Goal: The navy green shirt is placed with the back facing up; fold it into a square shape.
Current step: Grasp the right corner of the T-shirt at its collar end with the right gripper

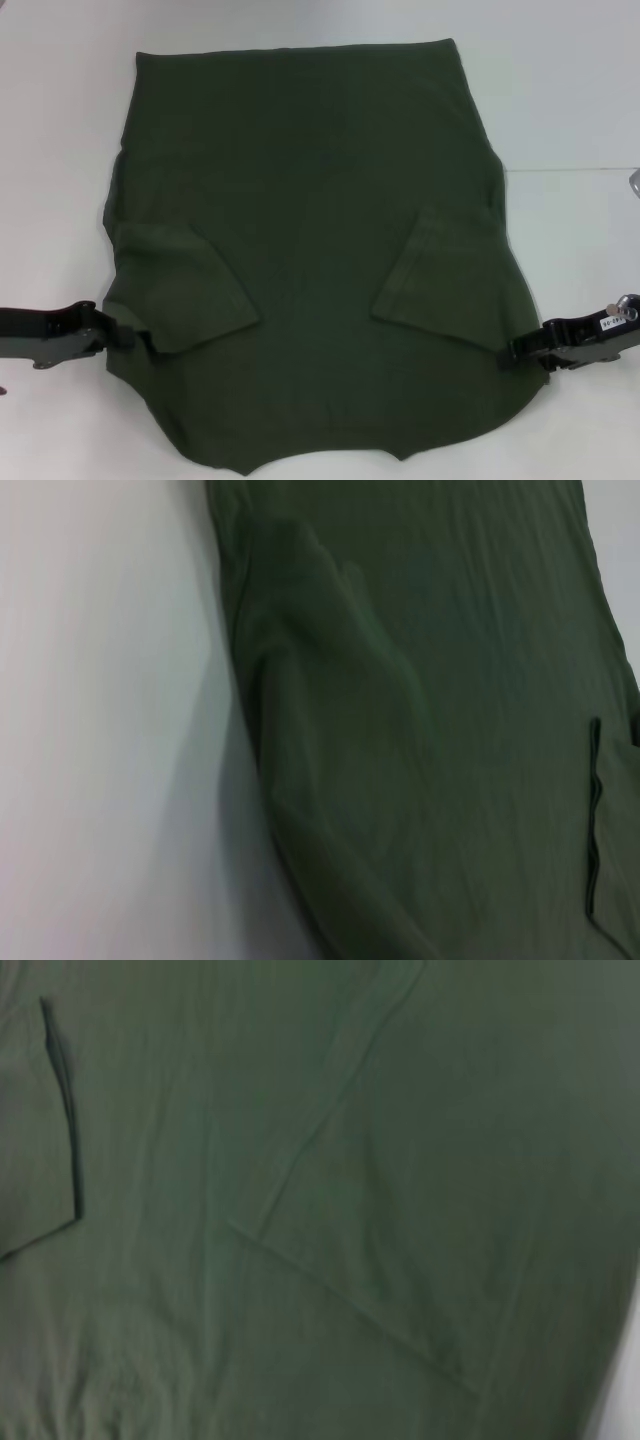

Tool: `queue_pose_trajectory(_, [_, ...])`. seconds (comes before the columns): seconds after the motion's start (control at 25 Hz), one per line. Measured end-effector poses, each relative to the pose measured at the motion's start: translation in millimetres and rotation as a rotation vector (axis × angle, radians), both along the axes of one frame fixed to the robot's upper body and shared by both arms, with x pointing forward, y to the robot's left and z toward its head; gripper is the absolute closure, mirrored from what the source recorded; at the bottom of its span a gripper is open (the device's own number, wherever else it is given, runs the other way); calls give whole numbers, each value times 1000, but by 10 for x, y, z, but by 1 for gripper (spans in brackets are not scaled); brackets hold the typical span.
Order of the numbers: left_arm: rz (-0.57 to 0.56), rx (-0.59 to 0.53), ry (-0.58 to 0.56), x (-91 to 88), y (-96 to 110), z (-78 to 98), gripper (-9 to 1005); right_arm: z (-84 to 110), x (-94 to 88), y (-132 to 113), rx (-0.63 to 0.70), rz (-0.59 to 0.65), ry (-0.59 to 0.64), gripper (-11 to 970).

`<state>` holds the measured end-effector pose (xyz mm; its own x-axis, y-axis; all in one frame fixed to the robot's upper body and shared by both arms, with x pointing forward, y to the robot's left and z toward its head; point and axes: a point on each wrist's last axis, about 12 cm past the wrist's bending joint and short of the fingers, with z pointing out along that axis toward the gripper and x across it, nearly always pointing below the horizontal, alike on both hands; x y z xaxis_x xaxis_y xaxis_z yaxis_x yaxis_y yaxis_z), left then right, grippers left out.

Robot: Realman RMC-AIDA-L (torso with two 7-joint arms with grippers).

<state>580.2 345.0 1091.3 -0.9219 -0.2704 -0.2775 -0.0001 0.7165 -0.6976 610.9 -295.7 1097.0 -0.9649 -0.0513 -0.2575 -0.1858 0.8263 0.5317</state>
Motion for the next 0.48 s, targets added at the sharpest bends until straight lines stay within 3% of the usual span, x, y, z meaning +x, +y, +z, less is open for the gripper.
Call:
queue_pose_trajectory(0.12, [0, 0, -2, 5, 0, 4, 957, 7, 19, -6, -4, -10, -10, 193])
queue_pose_trajectory(0.36, [1, 2, -3, 11, 2, 9, 957, 25, 40, 3, -4, -9, -17, 356])
queue_pose_trajectory(0.48, [1, 1, -3, 13, -1, 10, 957, 28, 45, 3, -5, -10, -20, 504])
